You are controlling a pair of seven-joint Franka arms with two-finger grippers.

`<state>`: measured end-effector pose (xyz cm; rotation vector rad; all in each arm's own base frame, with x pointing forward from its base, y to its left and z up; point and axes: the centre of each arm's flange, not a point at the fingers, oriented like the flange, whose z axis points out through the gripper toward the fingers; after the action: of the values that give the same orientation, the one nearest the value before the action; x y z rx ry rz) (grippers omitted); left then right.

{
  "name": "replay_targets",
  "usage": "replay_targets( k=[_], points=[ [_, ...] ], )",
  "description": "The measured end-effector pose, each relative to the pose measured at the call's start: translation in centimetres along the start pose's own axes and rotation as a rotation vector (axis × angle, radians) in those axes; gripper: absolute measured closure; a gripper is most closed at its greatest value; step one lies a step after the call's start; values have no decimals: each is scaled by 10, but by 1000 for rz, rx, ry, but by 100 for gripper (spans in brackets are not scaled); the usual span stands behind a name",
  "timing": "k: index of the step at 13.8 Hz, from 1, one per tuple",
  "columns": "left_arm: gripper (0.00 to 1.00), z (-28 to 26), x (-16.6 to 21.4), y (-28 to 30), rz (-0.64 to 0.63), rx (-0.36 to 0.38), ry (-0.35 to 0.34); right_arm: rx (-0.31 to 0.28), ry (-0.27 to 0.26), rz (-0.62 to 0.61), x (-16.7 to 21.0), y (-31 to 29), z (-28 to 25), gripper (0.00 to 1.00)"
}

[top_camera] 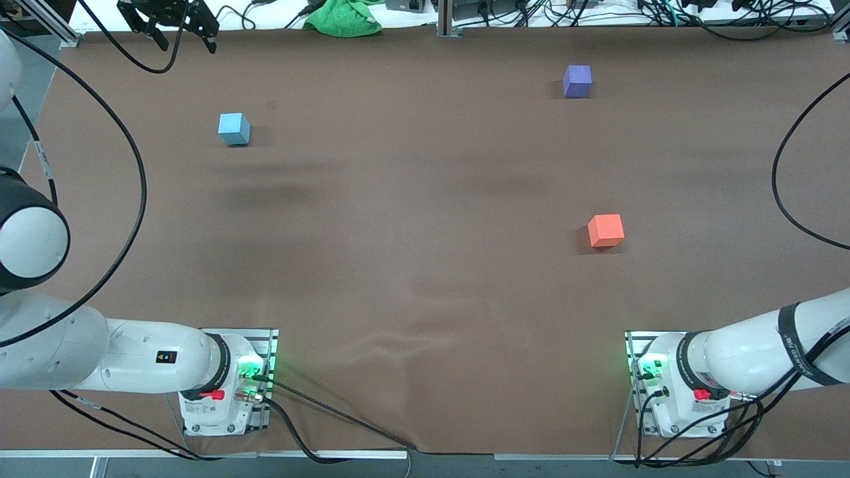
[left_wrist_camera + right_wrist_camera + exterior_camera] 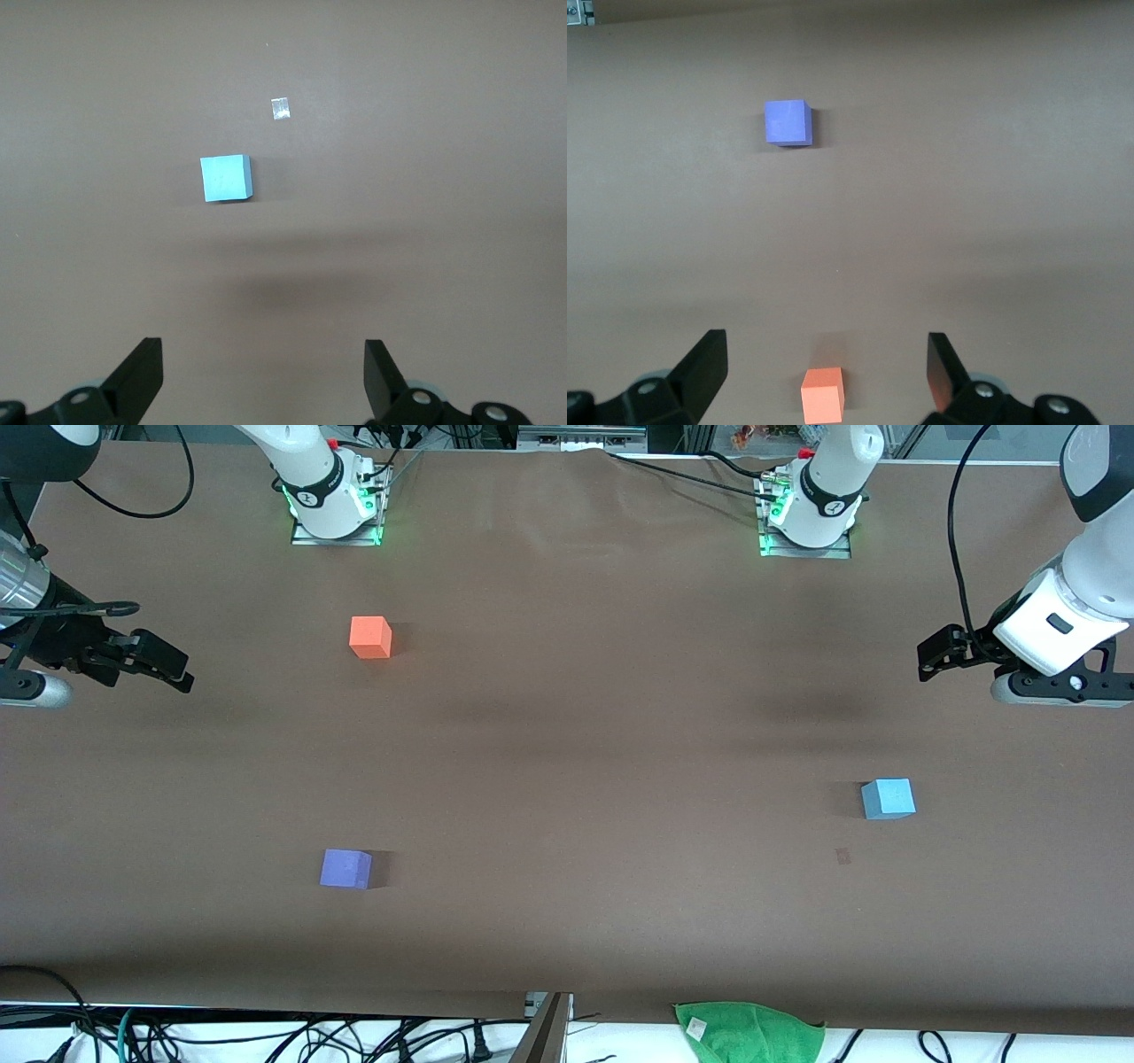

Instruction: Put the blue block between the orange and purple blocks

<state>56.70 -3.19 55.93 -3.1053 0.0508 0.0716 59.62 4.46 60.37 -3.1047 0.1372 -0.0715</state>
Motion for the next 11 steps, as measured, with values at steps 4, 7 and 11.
replay_targets(
  k=[4, 7, 11],
  points=[
    [0, 4, -1, 0, 0, 1, -24, 0, 0, -2, 0, 0, 0, 0],
    [0, 5, -3, -1, -2, 1, -41, 0, 0, -2, 0, -1, 0, 0],
    [0, 27, 3, -12, -20, 2, -93, 0, 0, -2, 0, -1, 0, 0]
  ],
)
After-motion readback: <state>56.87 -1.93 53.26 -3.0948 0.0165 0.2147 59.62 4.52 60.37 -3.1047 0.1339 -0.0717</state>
